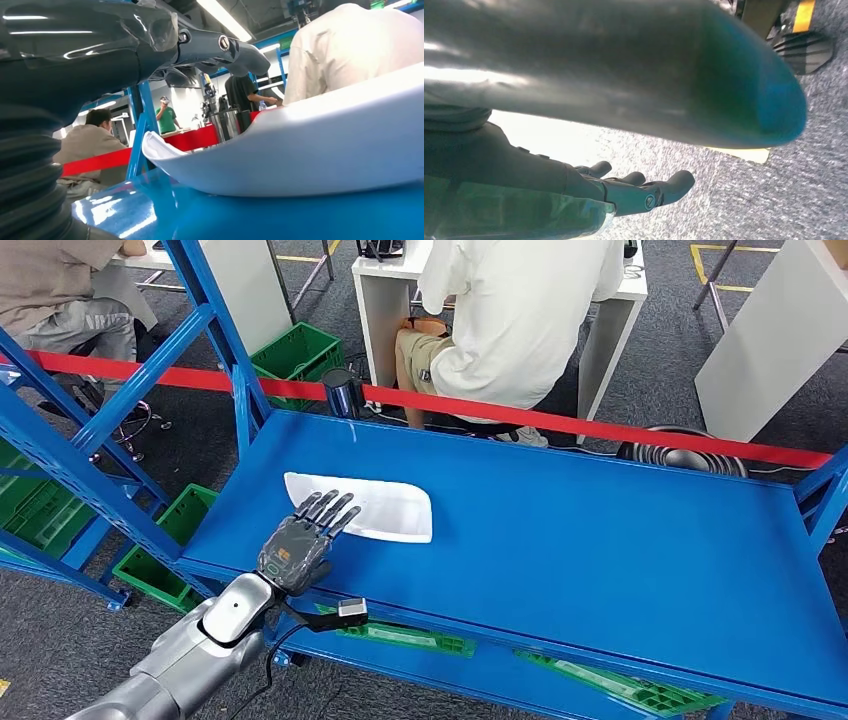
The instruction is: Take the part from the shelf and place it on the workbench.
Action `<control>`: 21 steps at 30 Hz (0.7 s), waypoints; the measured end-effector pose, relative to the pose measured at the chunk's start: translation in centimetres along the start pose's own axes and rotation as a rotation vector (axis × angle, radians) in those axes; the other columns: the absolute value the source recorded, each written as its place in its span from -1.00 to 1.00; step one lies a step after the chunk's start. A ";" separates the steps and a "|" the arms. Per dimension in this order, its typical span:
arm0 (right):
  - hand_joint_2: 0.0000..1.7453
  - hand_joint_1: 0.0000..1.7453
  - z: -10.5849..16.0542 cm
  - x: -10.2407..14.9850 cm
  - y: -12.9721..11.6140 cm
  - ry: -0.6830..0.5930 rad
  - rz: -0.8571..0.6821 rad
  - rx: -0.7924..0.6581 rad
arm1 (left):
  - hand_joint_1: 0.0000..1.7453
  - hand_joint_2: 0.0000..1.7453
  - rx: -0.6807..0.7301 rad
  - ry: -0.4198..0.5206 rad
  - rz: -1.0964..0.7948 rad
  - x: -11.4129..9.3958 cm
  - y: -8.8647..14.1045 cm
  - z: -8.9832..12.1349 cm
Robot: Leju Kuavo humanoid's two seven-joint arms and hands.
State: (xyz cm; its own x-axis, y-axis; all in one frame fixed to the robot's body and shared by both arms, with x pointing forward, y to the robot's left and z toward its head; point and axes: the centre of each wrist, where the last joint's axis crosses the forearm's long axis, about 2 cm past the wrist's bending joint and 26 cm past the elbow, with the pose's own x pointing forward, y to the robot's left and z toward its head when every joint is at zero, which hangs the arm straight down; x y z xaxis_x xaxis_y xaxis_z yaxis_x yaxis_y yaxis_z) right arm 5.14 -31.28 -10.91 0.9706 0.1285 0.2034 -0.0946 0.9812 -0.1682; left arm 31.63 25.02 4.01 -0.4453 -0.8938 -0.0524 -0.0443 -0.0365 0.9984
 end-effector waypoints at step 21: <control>-1.00 -1.00 -0.1 1.9 -0.1 -0.014 0.068 0.004 | -1.00 1.00 0.003 -0.035 0.004 -2.2 1.0 -2.6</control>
State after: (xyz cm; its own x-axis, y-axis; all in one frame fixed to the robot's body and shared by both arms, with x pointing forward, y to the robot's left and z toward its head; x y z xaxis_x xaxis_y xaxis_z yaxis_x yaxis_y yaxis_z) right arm 6.99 -31.19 -10.63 0.9587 0.1966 0.2054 -0.1609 0.9708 -0.1782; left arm 34.88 25.84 5.20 -0.4768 -0.8776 -0.0491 -0.0446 -0.0316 0.9985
